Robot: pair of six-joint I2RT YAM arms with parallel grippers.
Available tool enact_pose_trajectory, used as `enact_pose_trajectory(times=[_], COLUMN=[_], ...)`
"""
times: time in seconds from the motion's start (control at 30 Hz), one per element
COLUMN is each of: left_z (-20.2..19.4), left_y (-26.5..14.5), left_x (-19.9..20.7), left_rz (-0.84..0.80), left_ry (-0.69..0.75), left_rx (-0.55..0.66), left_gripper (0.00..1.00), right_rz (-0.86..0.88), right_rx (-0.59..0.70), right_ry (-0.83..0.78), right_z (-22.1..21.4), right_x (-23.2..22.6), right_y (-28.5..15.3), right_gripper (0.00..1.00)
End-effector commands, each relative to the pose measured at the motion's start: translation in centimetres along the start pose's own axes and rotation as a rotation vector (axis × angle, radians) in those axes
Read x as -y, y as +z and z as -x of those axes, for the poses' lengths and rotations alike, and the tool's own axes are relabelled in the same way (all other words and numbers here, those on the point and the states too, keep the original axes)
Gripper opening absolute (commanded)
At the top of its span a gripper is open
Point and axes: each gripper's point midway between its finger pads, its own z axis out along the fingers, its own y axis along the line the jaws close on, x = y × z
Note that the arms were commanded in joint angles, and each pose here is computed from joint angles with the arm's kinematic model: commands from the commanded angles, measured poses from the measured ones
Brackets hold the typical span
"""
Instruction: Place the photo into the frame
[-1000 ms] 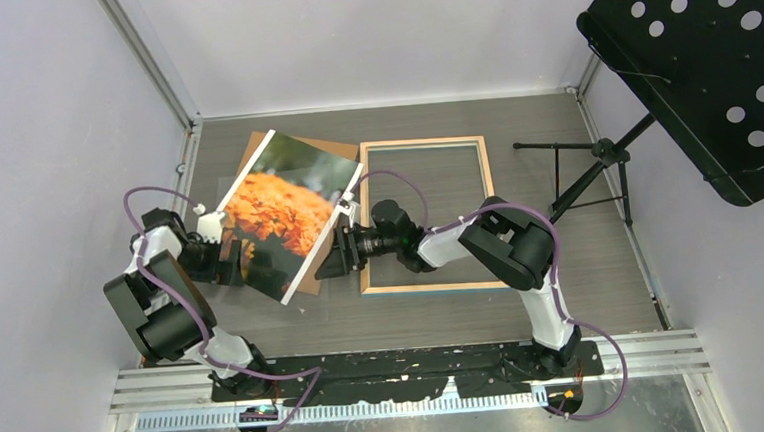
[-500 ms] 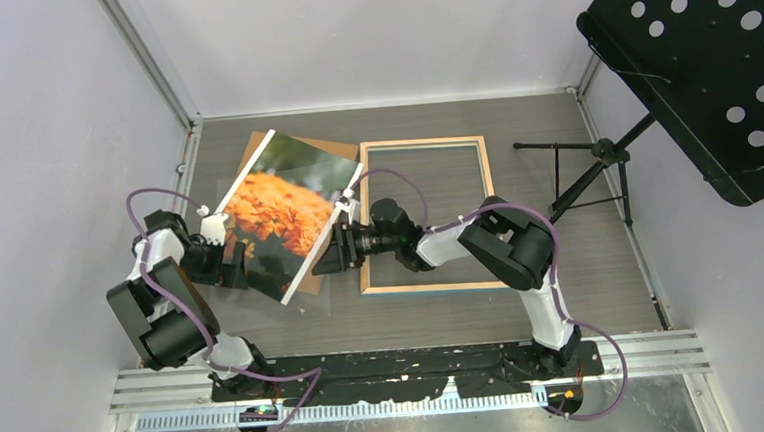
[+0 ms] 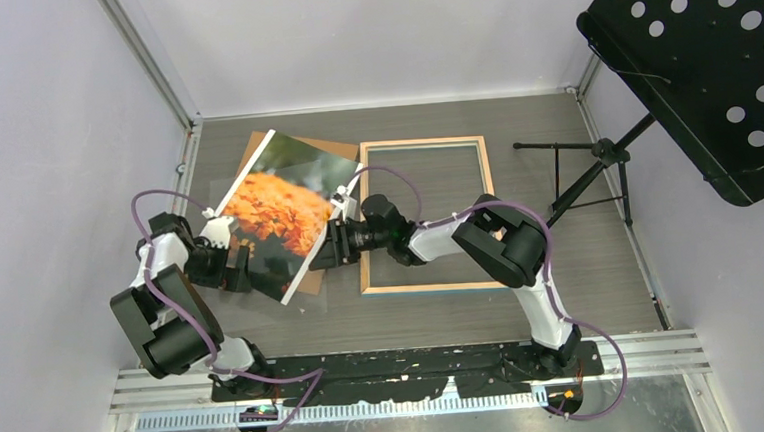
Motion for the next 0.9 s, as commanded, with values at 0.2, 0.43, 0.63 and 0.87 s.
enact_pose_trajectory(times=[0.2, 0.43, 0.63, 0.87], left_z=[0.6, 2.0, 4.7, 8.1], left_y=[-0.5, -1.4, -3.6, -5.7], left_x=[0.3, 0.0, -0.2, 0.8], left_rz=[0.006, 0.02, 0.043, 0.0], left_ry=[0.035, 0.007, -0.007, -0.06], left_rx=[0.031, 0.072, 0.157, 0.276], left_gripper=[1.0, 1.0, 1.0, 1.0], right_rz=[-0.032, -0.072, -0.073, -0.07], right_rx=[0.023, 0.061, 0.122, 0.207], right_ry=[-0.046, -0.055, -0.088, -0.118], right_z=[1.8, 3.1, 5.4, 8.0], right_x=[-0.1, 0.3, -0.9, -2.5], right_y=[0.5, -1.3, -4.0, -8.1], right_gripper=[0.07, 0.06, 0.06, 0.06])
